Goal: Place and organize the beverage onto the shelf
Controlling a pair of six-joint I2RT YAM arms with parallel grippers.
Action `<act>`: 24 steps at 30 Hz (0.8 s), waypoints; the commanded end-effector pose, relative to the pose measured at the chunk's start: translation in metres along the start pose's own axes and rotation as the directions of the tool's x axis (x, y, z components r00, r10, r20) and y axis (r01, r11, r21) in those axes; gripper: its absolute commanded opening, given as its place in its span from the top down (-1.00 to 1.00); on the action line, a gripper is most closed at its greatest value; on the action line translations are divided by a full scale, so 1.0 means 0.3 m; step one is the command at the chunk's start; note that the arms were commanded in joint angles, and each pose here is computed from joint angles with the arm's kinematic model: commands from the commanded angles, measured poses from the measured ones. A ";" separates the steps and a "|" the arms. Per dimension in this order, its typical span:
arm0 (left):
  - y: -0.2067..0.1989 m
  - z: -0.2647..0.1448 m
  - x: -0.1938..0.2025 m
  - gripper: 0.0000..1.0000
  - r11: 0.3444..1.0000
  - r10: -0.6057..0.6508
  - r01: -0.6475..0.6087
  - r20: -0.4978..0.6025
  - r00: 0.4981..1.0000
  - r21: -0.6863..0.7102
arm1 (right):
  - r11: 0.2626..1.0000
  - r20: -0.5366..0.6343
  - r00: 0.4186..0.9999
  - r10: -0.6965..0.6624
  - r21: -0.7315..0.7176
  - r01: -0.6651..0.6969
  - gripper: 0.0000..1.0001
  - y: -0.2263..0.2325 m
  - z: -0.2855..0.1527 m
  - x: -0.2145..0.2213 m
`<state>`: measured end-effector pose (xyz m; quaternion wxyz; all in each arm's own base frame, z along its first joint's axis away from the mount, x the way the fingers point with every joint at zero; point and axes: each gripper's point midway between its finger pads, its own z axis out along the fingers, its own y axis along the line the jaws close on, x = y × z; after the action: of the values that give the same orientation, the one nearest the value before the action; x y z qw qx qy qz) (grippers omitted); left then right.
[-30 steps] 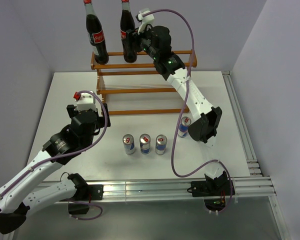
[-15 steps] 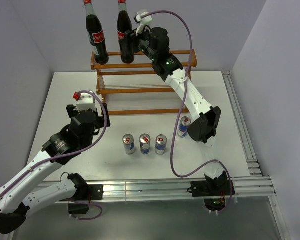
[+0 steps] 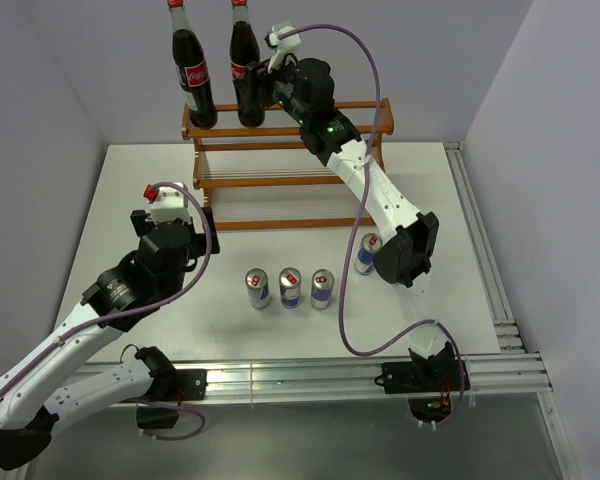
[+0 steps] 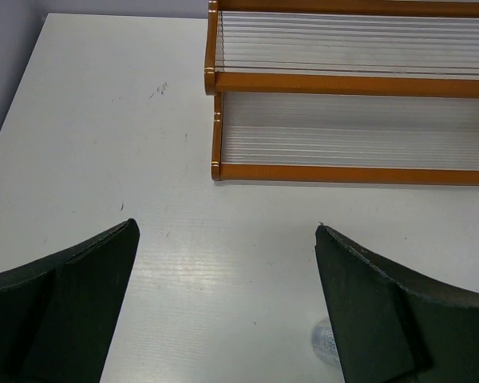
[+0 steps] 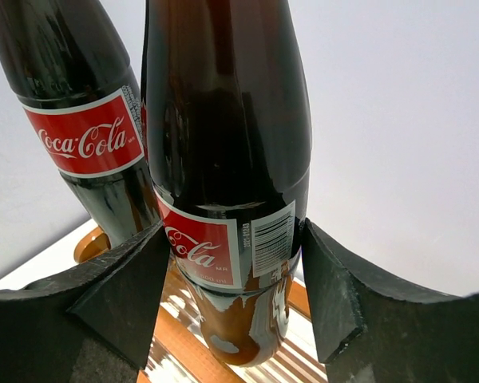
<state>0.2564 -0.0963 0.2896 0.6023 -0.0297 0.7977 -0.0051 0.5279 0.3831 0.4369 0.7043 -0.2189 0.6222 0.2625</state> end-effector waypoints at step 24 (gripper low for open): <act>0.022 -0.028 -0.080 -0.99 0.998 -0.064 0.065 0.048 0.997 -0.023 | 0.995 0.015 1.000 -0.016 0.094 0.014 -1.00 0.001 -0.236 -0.147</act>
<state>0.2557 -0.0939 0.2898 0.6022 -0.0353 0.7976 -0.0023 0.4913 0.3538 0.4252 0.6858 -0.2124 0.6569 0.2303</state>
